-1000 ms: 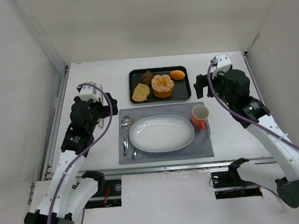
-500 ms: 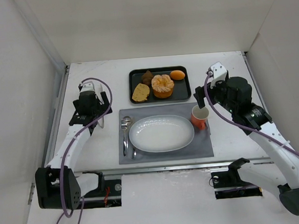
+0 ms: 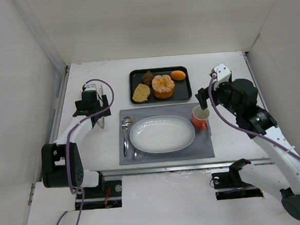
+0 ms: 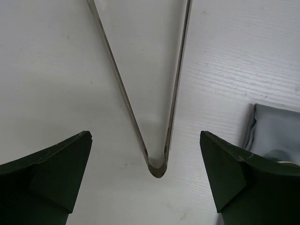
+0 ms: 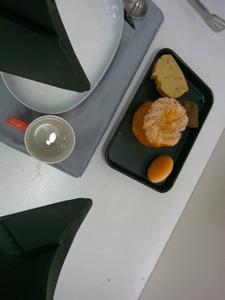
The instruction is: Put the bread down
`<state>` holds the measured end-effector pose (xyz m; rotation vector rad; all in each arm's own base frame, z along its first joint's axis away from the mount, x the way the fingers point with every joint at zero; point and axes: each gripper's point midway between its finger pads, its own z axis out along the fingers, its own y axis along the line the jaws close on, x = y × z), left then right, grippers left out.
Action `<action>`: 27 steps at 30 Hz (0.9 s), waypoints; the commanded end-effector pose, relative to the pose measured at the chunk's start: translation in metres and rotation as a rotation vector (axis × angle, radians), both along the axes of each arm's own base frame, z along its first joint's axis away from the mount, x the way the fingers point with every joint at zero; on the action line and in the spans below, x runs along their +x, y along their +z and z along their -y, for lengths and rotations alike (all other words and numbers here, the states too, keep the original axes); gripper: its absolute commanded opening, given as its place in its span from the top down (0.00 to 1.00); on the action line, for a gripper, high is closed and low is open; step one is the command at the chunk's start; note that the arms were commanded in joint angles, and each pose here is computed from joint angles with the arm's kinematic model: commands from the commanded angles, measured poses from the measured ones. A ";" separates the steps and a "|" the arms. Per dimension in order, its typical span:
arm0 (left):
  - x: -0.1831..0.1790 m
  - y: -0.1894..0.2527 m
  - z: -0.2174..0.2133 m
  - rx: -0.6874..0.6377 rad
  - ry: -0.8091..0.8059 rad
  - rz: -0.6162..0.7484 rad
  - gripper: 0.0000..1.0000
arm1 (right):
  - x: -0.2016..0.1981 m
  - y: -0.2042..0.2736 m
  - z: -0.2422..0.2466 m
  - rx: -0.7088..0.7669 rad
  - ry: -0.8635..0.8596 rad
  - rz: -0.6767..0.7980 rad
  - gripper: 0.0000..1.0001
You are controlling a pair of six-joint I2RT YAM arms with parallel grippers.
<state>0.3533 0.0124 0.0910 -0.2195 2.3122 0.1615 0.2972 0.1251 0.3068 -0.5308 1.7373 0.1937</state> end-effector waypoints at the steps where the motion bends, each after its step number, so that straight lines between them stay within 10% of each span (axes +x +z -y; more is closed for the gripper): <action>1: 0.023 0.020 -0.008 0.027 0.016 0.060 0.00 | -0.002 0.030 0.001 0.026 0.008 0.082 0.00; 27: 0.046 -0.021 -0.010 -0.049 0.031 -0.054 0.03 | 0.001 0.027 0.001 0.021 -0.001 0.074 0.00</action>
